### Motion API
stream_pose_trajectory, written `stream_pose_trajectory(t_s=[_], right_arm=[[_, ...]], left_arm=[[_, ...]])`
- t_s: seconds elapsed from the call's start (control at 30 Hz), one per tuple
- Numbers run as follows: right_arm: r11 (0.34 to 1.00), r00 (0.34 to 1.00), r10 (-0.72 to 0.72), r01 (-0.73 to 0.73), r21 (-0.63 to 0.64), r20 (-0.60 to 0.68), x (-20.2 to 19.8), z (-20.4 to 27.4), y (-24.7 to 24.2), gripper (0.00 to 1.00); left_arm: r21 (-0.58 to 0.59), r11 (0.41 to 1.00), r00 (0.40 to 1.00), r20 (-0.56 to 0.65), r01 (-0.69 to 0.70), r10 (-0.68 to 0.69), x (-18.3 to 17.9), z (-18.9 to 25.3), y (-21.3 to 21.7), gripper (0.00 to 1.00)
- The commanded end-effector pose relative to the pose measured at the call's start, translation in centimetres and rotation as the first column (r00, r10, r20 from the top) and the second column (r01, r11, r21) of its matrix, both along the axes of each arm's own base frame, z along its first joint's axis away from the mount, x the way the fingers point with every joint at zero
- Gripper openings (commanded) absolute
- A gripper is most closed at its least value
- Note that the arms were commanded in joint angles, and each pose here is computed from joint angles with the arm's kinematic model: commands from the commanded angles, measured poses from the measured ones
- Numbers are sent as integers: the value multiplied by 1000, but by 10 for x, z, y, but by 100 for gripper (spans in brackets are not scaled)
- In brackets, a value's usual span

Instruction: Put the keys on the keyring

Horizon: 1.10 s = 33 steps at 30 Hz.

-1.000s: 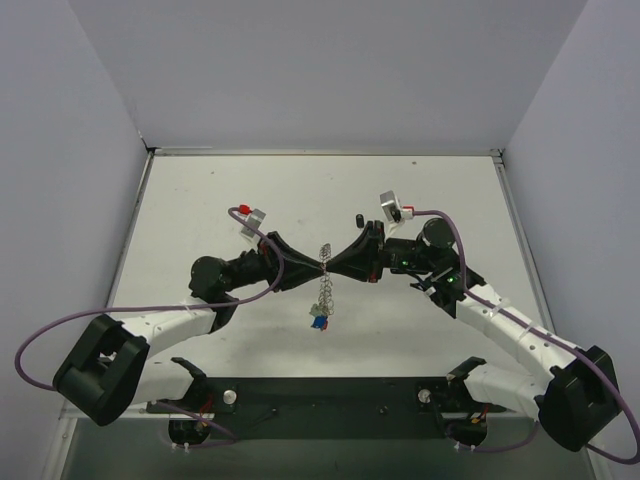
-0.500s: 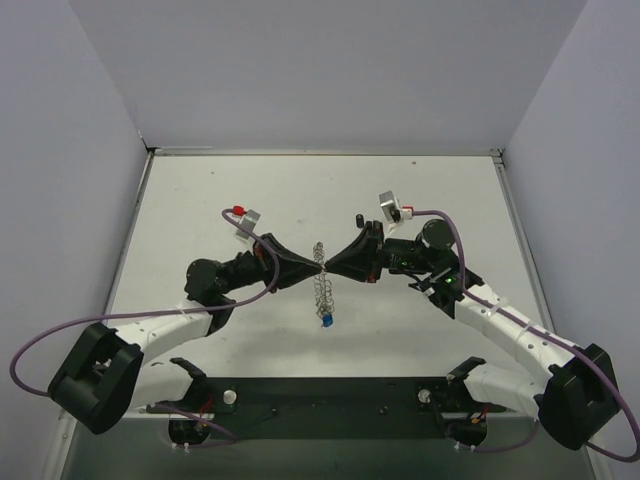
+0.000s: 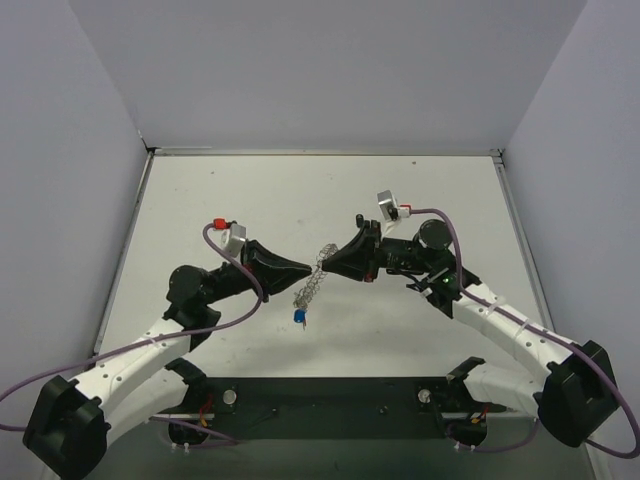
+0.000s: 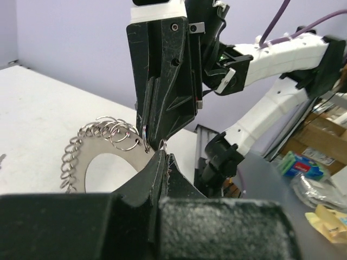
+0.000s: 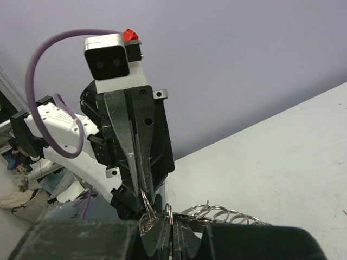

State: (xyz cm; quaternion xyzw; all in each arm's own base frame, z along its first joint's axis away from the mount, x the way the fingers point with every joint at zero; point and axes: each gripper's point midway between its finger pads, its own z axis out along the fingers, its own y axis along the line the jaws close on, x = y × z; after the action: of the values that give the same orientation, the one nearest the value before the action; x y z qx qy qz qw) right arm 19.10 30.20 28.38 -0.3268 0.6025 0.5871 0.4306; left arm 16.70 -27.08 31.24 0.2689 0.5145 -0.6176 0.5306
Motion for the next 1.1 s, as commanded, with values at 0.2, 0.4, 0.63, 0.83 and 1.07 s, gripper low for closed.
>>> stream_pose_trajectory(t_s=[0.2,0.4,0.63,0.83,1.07], right_arm=[[1000,998,12,-13,8,56,9,7,1,32],[997,994,-13,20,-69,105,7,-4,-8,53],[986,970,31,9,-165,240,-4,1,-19,62],[975,942,184,-139,-171,281,-27,12,-16,61],[951,927,265,-207,-229,264,-35,2,0,48]], left_arm=[[117,986,981,167,-121,101,8,21,2,0],[212,966,981,157,-148,116,15,8,0,0],[300,943,982,166,-142,95,15,-2,-1,0],[355,929,985,168,-108,51,11,-7,-6,0],[369,928,983,181,-55,-14,2,-5,-17,0]])
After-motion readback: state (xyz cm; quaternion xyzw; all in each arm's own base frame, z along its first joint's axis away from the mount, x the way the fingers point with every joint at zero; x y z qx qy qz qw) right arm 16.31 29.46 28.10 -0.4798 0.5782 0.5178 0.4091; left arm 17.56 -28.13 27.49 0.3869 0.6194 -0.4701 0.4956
